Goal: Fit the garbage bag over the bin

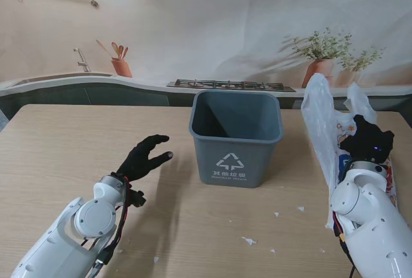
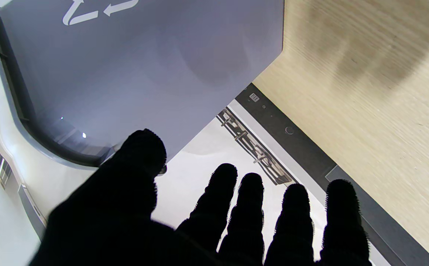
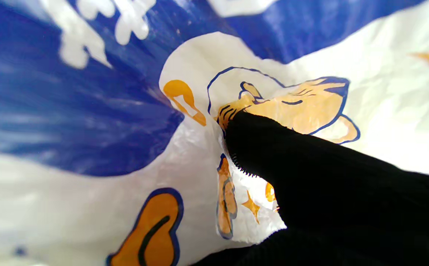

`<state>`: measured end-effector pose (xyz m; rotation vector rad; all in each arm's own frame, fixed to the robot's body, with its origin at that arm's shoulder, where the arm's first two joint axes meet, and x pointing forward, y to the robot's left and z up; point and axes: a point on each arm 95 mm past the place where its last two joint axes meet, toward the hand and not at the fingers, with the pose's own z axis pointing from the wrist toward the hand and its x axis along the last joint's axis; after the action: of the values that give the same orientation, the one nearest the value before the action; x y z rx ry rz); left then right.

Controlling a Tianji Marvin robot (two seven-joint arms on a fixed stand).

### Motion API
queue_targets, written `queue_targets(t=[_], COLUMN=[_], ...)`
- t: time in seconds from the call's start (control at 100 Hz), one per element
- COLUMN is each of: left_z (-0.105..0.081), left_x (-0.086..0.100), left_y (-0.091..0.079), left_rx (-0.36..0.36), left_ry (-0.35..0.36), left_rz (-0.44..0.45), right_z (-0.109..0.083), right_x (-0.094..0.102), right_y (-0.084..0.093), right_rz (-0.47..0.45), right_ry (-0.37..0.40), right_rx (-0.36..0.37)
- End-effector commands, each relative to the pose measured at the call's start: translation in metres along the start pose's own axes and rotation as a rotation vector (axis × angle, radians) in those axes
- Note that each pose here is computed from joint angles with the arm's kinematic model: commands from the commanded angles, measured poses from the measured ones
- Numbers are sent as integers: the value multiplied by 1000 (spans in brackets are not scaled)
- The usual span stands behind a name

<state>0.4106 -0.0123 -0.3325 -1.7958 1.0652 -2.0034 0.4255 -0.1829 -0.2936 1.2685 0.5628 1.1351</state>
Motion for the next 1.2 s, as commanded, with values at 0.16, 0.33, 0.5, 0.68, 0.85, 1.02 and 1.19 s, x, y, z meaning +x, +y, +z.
queue_targets(t=[0.16,0.33,0.5,0.68,0.85,1.02,1.19], left_z=[-2,-2,-3,-6,-6,-7,-6], left_x=[2,0,2,3,4,4,4], left_y=[1,0,-1,-2,-4,-5,-4], left_rx=[-8,-5,1,11,17,23,17], left_ry=[11,8,10,16,19,19,20], left_rz=[-2,-4,-6,-5,-6,-9,-12], right_z=[-3,-1,-2,-5,-3,-1,-3], right_x=[20,31,48,64,75,85,99], right_y=[32,56,74,92,112,135,150], right_rz=[105,155,256,315,349,381,414], right_ry=[47,105,132,165,210,252,278], right_rx=[-130,-240,-303,-341,-385,-432,-453])
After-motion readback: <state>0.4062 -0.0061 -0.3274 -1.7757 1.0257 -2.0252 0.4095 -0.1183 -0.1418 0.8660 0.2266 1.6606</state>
